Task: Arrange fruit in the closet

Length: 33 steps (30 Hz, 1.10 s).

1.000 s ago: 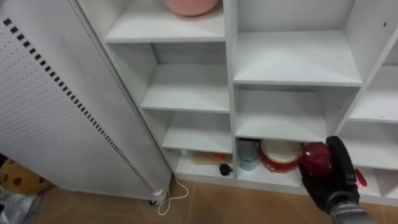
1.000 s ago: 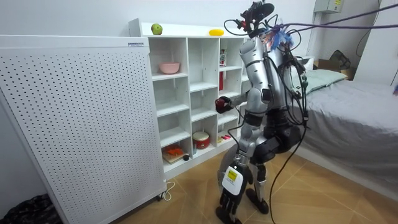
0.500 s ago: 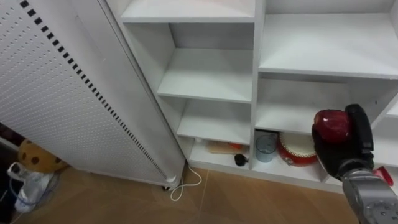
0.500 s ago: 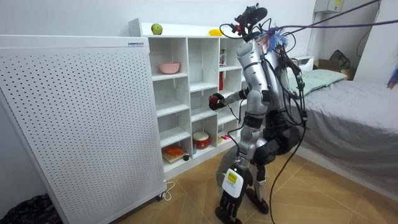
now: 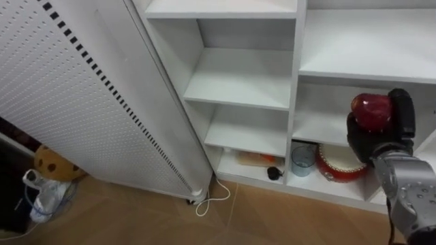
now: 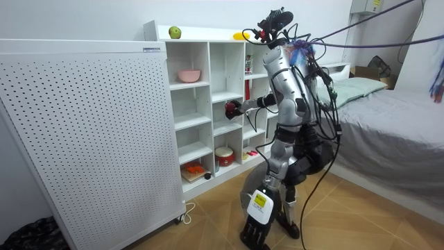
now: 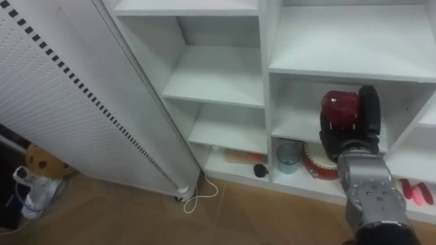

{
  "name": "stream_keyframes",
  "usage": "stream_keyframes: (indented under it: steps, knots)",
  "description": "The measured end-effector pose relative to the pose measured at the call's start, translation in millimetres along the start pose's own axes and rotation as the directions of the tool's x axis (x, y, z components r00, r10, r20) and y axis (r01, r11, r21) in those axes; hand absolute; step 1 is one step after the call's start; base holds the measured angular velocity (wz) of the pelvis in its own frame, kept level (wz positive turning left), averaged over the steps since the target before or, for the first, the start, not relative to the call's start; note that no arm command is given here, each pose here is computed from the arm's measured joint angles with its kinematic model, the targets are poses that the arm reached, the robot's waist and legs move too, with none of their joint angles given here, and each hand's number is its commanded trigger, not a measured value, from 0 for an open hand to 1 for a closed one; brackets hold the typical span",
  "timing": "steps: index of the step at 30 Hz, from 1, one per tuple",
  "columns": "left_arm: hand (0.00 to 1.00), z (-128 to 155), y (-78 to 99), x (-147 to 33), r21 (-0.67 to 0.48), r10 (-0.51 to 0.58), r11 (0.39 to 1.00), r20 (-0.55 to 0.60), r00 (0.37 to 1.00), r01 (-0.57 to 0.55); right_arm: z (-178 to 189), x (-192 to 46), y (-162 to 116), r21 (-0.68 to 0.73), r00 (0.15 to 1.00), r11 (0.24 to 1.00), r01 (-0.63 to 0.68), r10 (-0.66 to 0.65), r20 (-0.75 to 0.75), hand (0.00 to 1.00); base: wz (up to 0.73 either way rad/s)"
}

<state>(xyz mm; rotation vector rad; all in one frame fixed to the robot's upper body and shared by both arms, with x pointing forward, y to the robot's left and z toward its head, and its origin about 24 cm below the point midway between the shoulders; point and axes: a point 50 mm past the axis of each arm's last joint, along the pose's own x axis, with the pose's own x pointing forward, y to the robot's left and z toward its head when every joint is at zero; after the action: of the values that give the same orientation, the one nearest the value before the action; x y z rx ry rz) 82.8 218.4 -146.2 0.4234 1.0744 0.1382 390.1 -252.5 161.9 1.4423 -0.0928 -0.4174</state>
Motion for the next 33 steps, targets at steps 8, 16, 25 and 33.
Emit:
stream_keyframes:
  steps: [8, 16, 25, 33]
  knots:
    - [0.00, -4, 0.5, -1.7, 0.021, 0.002, 1.000, 0.010, 1.000, -0.003, 7, -2, 2, 0.023, 0.996, 0.997, 0.077, -0.078, 0.045, 0.00, 0.00]
    - [0.00, -5, 0.4, -2.7, 0.024, 0.004, 1.000, 0.012, 1.000, -0.004, 11, -2, 0, 0.025, 0.987, 0.989, 0.148, -0.149, 0.052, 0.00, 0.00]
    - [0.00, -4, 0.8, -3.1, 0.079, 0.024, 0.997, 0.036, 0.999, -0.027, 23, -3, 0, 0.069, 0.973, 0.974, 0.214, -0.219, 0.074, 0.00, 0.01]
    - [0.00, -3, 0.8, -3.3, 0.080, 0.028, 0.996, 0.047, 0.999, -0.031, 28, -4, -3, 0.103, 0.954, 0.956, 0.276, -0.285, 0.089, 0.00, 0.01]
